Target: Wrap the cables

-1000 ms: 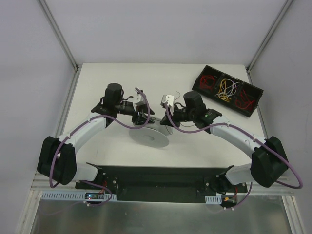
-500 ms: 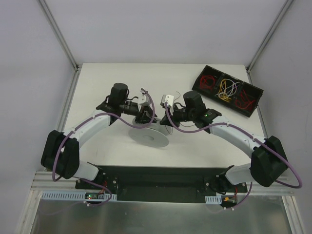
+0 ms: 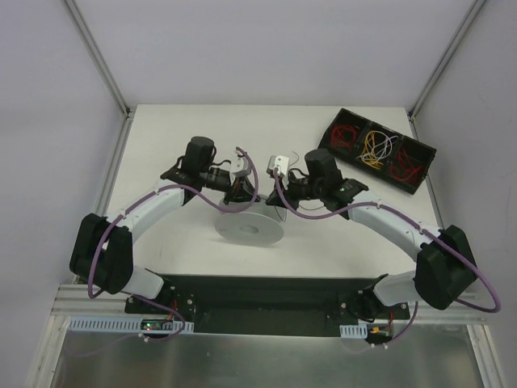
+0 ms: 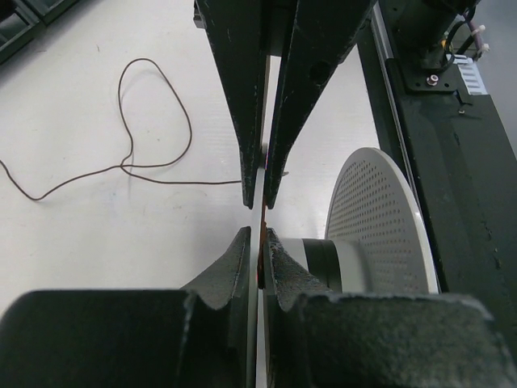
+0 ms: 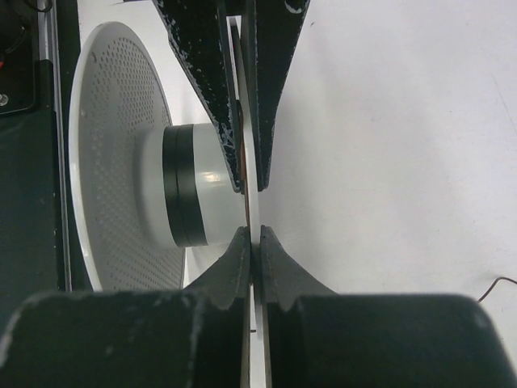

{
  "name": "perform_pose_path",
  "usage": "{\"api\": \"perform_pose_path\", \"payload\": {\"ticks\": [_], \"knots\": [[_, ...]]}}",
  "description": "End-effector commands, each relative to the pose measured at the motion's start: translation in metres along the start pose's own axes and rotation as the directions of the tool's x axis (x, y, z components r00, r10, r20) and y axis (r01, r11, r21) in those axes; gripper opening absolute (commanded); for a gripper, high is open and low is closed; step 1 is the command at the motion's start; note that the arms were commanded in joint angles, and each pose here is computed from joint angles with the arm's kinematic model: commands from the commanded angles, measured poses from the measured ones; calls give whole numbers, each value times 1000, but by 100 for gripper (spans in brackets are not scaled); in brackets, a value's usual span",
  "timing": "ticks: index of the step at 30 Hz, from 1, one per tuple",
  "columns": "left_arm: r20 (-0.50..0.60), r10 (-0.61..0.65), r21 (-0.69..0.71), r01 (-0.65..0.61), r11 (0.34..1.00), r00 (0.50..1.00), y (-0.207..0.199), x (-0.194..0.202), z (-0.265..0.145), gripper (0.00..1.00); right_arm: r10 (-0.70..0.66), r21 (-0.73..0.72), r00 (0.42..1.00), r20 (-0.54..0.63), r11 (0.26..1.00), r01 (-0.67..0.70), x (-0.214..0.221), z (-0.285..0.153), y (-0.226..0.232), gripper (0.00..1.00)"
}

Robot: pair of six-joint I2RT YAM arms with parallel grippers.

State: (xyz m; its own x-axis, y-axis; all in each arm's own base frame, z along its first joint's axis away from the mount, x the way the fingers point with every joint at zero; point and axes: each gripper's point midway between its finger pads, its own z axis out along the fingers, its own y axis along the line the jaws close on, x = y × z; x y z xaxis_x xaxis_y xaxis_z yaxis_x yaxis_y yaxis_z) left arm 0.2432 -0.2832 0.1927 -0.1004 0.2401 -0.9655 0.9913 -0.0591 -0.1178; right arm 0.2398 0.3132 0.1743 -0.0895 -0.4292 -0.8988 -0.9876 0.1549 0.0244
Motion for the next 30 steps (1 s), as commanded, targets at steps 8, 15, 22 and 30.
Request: {"api": "perform_pose_path", "payload": {"ticks": [8,15,22,30], "knots": [[-10,-95,-12,95,995,995,2,-22,1,0,-80,3,994,80,997,80,-38,-2,-8,1],[57,-68,27,67,997,996,-1,-44,-17,0,-29,33,996,80,999,26,-32,-20,-19,52],[94,77,6,-78,997,993,-12,-66,-31,0,-42,85,998,54,996,38,-10,-50,-26,71],[141,211,6,-214,977,967,-25,-95,-46,0,-218,68,976,27,974,216,20,-54,-15,79]]}}
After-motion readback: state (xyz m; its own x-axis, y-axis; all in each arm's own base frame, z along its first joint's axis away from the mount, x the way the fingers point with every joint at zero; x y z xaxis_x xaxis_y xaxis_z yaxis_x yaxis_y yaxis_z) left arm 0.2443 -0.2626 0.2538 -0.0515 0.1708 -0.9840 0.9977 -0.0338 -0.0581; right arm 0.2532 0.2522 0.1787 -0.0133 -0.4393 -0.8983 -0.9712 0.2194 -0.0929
